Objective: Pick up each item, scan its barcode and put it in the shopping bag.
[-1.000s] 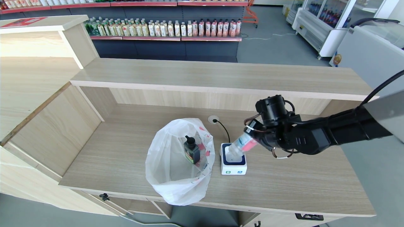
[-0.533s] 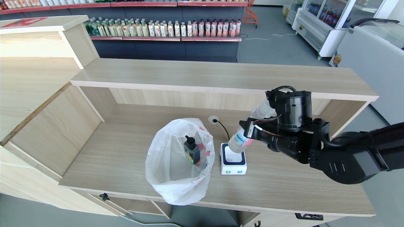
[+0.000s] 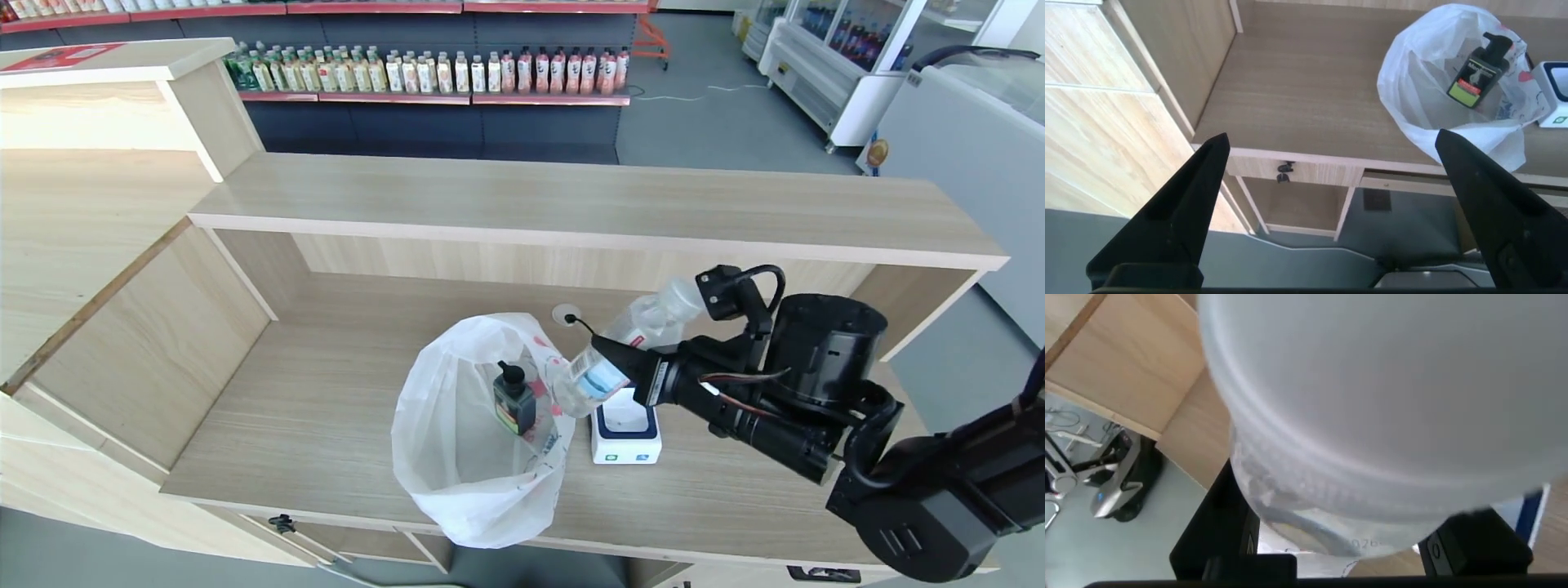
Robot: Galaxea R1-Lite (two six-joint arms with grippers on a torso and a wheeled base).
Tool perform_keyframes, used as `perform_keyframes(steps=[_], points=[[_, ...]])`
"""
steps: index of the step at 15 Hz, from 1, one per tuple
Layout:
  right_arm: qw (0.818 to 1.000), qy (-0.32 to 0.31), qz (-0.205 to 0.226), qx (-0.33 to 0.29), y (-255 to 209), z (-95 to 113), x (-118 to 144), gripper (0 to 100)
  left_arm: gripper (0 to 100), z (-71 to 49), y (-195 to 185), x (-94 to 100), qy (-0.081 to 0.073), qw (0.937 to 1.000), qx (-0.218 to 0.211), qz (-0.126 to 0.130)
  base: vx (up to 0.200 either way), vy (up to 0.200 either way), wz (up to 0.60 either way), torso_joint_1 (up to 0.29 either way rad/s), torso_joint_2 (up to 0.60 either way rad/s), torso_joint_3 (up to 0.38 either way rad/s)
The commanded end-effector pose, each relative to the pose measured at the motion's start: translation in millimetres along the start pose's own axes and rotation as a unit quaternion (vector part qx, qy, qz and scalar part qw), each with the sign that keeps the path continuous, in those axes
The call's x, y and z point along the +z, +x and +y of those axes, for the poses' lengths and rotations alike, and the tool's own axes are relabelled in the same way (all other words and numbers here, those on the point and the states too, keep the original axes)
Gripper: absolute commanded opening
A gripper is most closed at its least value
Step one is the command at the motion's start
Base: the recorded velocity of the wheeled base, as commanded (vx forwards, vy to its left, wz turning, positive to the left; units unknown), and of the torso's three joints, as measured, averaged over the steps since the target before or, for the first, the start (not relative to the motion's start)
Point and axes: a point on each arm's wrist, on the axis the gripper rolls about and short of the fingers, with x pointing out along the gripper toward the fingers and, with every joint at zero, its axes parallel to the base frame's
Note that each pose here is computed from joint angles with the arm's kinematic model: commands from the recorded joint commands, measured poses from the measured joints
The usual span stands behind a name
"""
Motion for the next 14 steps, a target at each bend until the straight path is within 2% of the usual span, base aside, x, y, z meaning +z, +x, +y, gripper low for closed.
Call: perform_keyframes(steps=[1,5,8,10,14], points=[[0.999,0.0,0.032,0.007,2,-5,-20,0,100,-0.1,0,0.0,0.0,1.0,0.001,0.0,0.0,0.0,0.0,0.0,0.0,0.0],[0.998,-0.008,0.069,0.005,16,-14,-52,0,100,-0.1,0,0.0,0.0,1.0,0.001,0.0,0.0,0.0,0.0,0.0,0.0,0.0],[0.997,-0.029,0.068,0.007,28,-21,-76,0,100,-0.1,0,0.0,0.001,1.0,0.001,0.0,0.0,0.0,0.0,0.0,0.0,0.0],[0.997,-0.034,0.071,0.016,35,-21,-97,0,100,-0.1,0,0.0,0.002,1.0,0.001,0.0,0.0,0.0,0.0,0.0,0.0,0.0],[0.996,-0.05,0.071,0.029,42,-19,-123,0,100,0.0,0,0.0,0.002,1.0,0.002,0.0,0.0,0.0,0.0,0.0,0.0,0.0]])
